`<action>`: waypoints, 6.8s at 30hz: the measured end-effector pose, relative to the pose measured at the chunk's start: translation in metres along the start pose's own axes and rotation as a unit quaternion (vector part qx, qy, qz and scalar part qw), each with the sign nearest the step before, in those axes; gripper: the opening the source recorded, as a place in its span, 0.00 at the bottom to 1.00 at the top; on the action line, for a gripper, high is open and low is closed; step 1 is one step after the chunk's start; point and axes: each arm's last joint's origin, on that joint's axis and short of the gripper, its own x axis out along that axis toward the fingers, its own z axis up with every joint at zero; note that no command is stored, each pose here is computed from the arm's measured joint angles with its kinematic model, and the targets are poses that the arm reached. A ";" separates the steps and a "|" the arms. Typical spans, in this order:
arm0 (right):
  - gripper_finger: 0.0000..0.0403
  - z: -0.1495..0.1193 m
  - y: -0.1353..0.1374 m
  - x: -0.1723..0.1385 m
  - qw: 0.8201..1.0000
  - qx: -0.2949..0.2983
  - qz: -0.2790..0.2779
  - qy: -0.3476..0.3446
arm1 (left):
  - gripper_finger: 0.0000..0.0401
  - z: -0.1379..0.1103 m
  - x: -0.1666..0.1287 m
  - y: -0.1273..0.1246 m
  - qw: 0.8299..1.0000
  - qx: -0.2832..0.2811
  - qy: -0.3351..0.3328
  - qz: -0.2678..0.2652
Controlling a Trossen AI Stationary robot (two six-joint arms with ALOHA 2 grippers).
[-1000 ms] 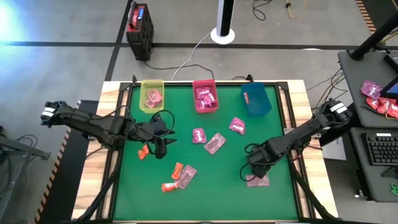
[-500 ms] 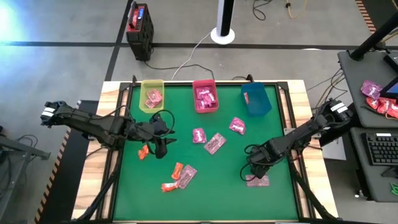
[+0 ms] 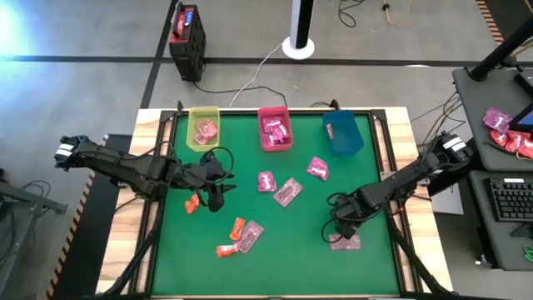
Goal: Sort candy by brand, put in halloween buckets
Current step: Put the orange candy into the blue bin
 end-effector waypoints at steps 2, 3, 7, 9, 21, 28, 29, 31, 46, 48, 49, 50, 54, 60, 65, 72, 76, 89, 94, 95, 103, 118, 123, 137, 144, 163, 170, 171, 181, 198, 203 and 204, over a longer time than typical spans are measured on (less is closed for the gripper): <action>0.03 0.000 0.003 -0.012 1.000 -0.001 0.004 -0.019 | 0.39 0.000 0.000 0.000 1.000 0.000 0.000 0.000; 0.03 0.001 0.004 -0.018 1.000 0.001 0.002 -0.031 | 0.39 0.000 0.000 0.000 1.000 0.003 0.000 0.000; 0.03 0.011 0.007 -0.049 0.993 0.009 0.009 -0.121 | 0.39 0.002 0.000 -0.001 1.000 0.010 -0.010 -0.003; 0.03 0.021 0.006 -0.065 0.985 0.014 -0.005 -0.175 | 0.39 0.004 0.000 -0.001 1.000 0.016 -0.018 -0.006; 0.03 0.106 -0.047 -0.158 0.867 0.146 -0.235 -0.415 | 0.39 0.006 0.000 -0.002 0.999 0.023 -0.030 -0.010; 0.03 0.151 -0.111 -0.160 0.860 0.253 -0.284 -0.342 | 0.39 0.006 0.000 -0.002 0.999 0.021 -0.030 -0.010; 0.04 0.154 -0.119 -0.159 0.862 0.258 -0.287 -0.328 | 0.39 0.006 0.000 -0.002 0.999 0.021 -0.030 -0.010; 0.06 0.159 -0.129 -0.157 0.864 0.265 -0.295 -0.311 | 0.39 0.006 0.000 -0.002 0.999 0.021 -0.030 -0.010; 0.36 0.161 -0.130 -0.168 0.870 0.253 -0.276 -0.321 | 0.39 0.005 0.000 -0.002 0.999 0.019 -0.028 -0.010; 0.38 0.161 -0.124 -0.168 0.877 0.242 -0.264 -0.321 | 0.39 0.005 0.000 -0.002 1.000 0.011 -0.026 -0.010; 0.39 0.160 -0.120 -0.167 0.881 0.231 -0.256 -0.324 | 0.39 0.004 0.000 -0.002 1.000 0.004 -0.021 -0.009; 0.39 0.160 -0.114 -0.167 0.884 0.222 -0.248 -0.328 | 0.39 0.003 0.000 -0.001 1.000 -0.005 -0.015 -0.007; 0.41 0.156 -0.090 -0.162 0.890 0.179 -0.229 -0.351 | 0.39 -0.006 0.000 0.001 0.997 -0.064 0.034 -0.009; 0.42 0.146 -0.057 -0.157 0.893 0.129 -0.198 -0.383 | 0.39 -0.025 -0.004 0.003 0.975 -0.157 0.158 -0.018; 0.42 0.140 -0.036 -0.154 0.889 0.102 -0.169 -0.412 | 0.39 -0.041 -0.011 0.006 0.951 -0.203 0.233 0.029; 0.43 0.136 -0.022 -0.147 0.888 0.082 -0.151 -0.427 | 0.39 -0.061 -0.015 0.010 0.905 -0.249 0.318 0.134; 0.44 0.135 -0.022 -0.140 0.888 0.081 -0.151 -0.426 | 0.39 -0.074 -0.003 0.009 0.869 -0.258 0.374 0.198; 0.44 0.138 -0.024 -0.116 0.896 0.082 -0.133 -0.416 | 0.39 -0.099 0.038 0.001 0.833 -0.166 0.461 0.257; 0.45 0.138 -0.024 -0.115 0.896 0.082 -0.132 -0.416 | 0.36 -0.103 0.043 0.001 0.831 -0.149 0.468 0.263; 0.45 0.138 -0.024 -0.115 0.896 0.081 -0.132 -0.416 | 0.35 -0.103 0.044 0.001 0.831 -0.148 0.468 0.263; 0.45 0.140 -0.022 -0.116 0.894 0.079 -0.125 -0.424 | 0.10 -0.102 0.044 0.001 0.836 -0.145 0.463 0.255; 0.45 0.140 -0.017 -0.116 0.891 0.061 -0.116 -0.435 | 0.00 -0.075 0.043 -0.009 0.898 -0.049 0.386 0.204; 0.44 0.141 0.002 -0.105 0.884 -0.032 -0.062 -0.463 | 0.00 -0.048 0.043 -0.020 0.952 0.038 0.285 0.107; 0.43 0.139 0.012 -0.085 0.872 -0.078 0.008 -0.482 | 0.05 -0.048 0.030 -0.012 0.950 -0.020 0.289 0.119; 0.44 0.140 0.014 -0.087 0.866 -0.090 0.009 -0.492 | 0.28 -0.055 0.040 -0.013 0.941 -0.043 0.304 0.143; 0.44 0.140 0.015 -0.088 0.863 -0.089 0.015 -0.497 | 0.52 -0.073 0.065 -0.004 0.905 -0.042 0.358 0.224; 0.44 0.140 0.015 -0.088 0.864 -0.087 0.016 -0.496 | 0.48 -0.082 0.075 -0.004 0.894 -0.023 0.381 0.235; 0.44 0.140 0.015 -0.088 0.864 -0.087 0.017 -0.497 | 0.47 -0.084 0.076 -0.004 0.892 -0.020 0.385 0.237; 0.44 0.140 0.015 -0.088 0.864 -0.086 0.017 -0.496 | 0.21 -0.095 0.089 -0.003 0.878 0.011 0.421 0.229; 0.44 0.140 0.019 -0.086 0.857 -0.104 0.019 -0.505 | 0.00 -0.026 0.050 -0.012 0.979 0.069 0.158 0.111; 0.44 0.137 0.037 -0.080 0.815 -0.177 0.067 -0.548 | 0.00 0.017 0.028 -0.022 0.994 0.104 -0.040 0.013; 0.44 0.136 0.041 -0.079 0.802 -0.195 0.075 -0.560 | 0.00 0.023 0.024 -0.023 0.992 0.111 -0.067 -0.008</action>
